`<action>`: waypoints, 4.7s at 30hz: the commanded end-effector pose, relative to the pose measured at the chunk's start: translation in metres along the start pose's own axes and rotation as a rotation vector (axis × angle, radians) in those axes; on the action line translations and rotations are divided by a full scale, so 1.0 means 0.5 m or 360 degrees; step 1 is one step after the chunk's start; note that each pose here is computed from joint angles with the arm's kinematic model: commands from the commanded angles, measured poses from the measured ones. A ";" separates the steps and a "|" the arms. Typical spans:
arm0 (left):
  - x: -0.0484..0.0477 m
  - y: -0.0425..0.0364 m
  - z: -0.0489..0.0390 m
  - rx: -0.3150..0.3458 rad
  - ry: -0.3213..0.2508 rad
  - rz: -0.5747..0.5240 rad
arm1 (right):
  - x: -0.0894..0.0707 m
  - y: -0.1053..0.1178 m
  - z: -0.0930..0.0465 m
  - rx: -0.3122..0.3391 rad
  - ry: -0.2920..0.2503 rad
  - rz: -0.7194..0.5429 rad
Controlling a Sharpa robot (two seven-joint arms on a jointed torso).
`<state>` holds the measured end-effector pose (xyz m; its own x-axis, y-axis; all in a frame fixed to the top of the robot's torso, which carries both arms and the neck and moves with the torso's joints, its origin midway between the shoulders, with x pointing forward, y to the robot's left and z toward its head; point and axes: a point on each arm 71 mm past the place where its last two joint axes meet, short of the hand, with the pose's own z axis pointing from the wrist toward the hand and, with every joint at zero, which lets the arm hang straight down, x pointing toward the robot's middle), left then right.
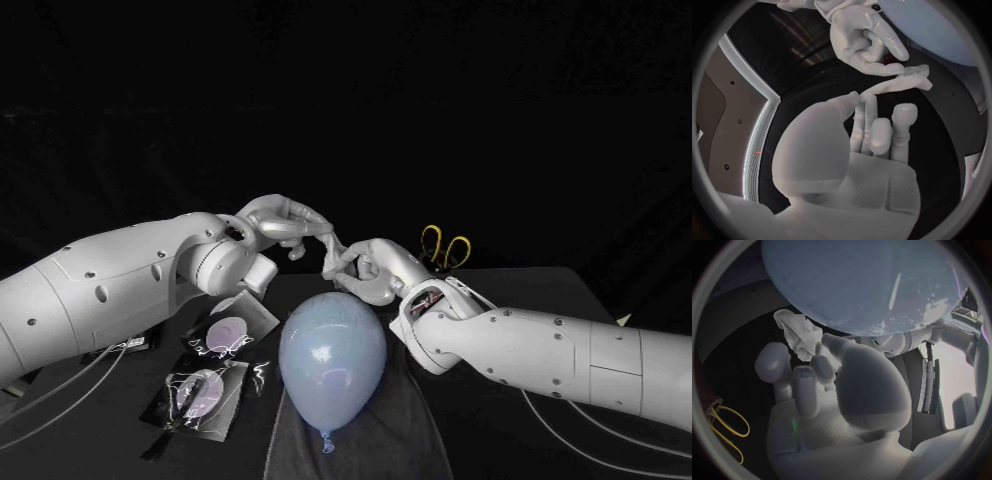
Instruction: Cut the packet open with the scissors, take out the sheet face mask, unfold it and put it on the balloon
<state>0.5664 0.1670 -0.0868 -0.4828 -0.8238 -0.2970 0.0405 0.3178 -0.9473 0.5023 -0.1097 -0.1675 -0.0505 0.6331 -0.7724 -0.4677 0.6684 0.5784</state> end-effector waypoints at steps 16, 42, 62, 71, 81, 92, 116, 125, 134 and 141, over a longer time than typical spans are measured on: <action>0.004 -0.003 -0.001 0.0006 0.0011 -0.0007 | -0.007 -0.004 0.008 -0.0015 -0.0166 -0.0134; 0.012 -0.006 -0.002 0.0010 0.0033 -0.0020 | 0.015 0.000 0.021 -0.0029 -0.0115 -0.0215; 0.020 -0.009 -0.005 0.0017 0.0061 -0.0035 | 0.017 -0.001 0.022 -0.0042 -0.0176 -0.0205; 0.026 -0.010 -0.007 0.0020 0.0079 -0.0049 | 0.016 -0.001 0.024 -0.0039 -0.0196 -0.0192; 0.024 -0.010 -0.008 0.0016 0.0074 -0.0054 | 0.011 -0.001 0.022 -0.0048 -0.0237 -0.0159; 0.020 -0.008 -0.008 0.0014 0.0059 -0.0057 | 0.002 -0.004 0.018 -0.0049 -0.0302 -0.0072; -0.022 0.010 -0.015 -0.0029 -0.0100 -0.0059 | -0.050 -0.025 -0.030 -0.0008 -0.0319 0.0093; -0.015 0.013 -0.013 -0.0035 -0.0080 -0.0062 | -0.050 -0.024 -0.032 -0.0001 -0.0285 0.0096; -0.010 0.015 -0.012 -0.0051 -0.0068 -0.0060 | -0.051 -0.013 -0.035 -0.0029 -0.0300 0.0125; -0.004 0.018 -0.010 -0.0056 -0.0052 -0.0068 | -0.047 -0.015 -0.033 0.0015 -0.0199 0.0158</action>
<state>0.5640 0.1764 -0.0943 -0.4456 -0.8522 -0.2743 -0.0074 0.3100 -0.9507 0.4913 -0.1381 -0.1555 0.0649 0.7477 -0.6609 -0.4699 0.6072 0.6408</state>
